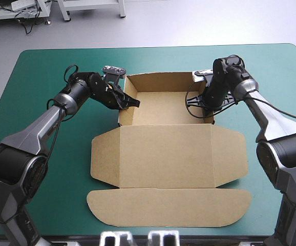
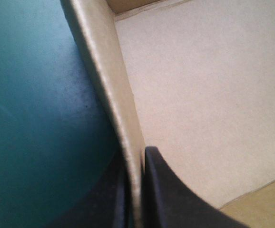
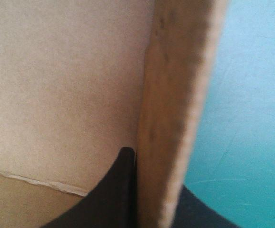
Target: Fold the box
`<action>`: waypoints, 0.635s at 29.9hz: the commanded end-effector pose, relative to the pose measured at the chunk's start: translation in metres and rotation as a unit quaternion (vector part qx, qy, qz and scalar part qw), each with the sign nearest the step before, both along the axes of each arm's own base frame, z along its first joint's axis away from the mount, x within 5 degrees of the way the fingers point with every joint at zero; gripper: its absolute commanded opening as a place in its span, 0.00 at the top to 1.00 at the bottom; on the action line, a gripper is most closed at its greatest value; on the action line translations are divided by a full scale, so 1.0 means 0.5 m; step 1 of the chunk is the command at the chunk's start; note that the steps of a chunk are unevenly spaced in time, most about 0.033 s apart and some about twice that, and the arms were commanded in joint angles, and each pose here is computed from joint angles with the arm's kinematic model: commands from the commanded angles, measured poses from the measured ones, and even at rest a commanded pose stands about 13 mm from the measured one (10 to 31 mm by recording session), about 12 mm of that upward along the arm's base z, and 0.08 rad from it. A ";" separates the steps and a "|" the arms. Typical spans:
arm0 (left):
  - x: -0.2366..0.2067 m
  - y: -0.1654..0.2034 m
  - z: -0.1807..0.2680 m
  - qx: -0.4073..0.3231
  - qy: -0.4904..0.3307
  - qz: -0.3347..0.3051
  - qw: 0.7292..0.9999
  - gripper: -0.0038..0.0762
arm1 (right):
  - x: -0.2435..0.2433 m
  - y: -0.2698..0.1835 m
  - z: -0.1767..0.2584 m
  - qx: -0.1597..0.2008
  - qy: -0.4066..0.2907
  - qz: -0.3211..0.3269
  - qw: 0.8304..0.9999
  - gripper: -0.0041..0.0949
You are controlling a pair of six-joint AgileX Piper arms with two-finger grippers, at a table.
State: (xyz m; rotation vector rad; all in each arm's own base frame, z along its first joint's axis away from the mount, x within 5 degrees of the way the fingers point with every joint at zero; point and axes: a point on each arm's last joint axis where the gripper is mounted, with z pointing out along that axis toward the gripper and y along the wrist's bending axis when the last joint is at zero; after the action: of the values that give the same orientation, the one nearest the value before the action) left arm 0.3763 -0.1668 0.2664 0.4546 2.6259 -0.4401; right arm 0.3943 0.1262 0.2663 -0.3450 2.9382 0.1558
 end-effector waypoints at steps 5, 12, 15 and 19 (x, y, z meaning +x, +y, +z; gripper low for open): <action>-0.013 -0.010 0.013 0.078 0.104 -0.012 0.991 0.96 | -0.009 0.018 0.037 0.038 -0.012 0.011 0.999 0.98; 0.000 -0.007 0.056 0.093 0.100 0.006 0.991 0.96 | -0.009 0.018 0.037 0.037 -0.012 0.011 0.999 0.98; 0.003 -0.003 0.053 0.109 0.100 0.006 0.989 0.96 | -0.008 0.017 0.035 0.036 -0.011 0.010 0.999 0.98; 0.002 -0.010 0.050 0.110 0.101 0.001 0.989 0.96 | -0.007 0.016 0.034 0.032 -0.012 0.010 0.999 0.98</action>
State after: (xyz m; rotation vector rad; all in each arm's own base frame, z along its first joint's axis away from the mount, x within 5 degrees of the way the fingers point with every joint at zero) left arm 0.3937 -0.1726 0.2730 0.4011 2.8371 -0.2473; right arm 0.3968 0.1327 0.2545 -0.3040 2.9814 0.2090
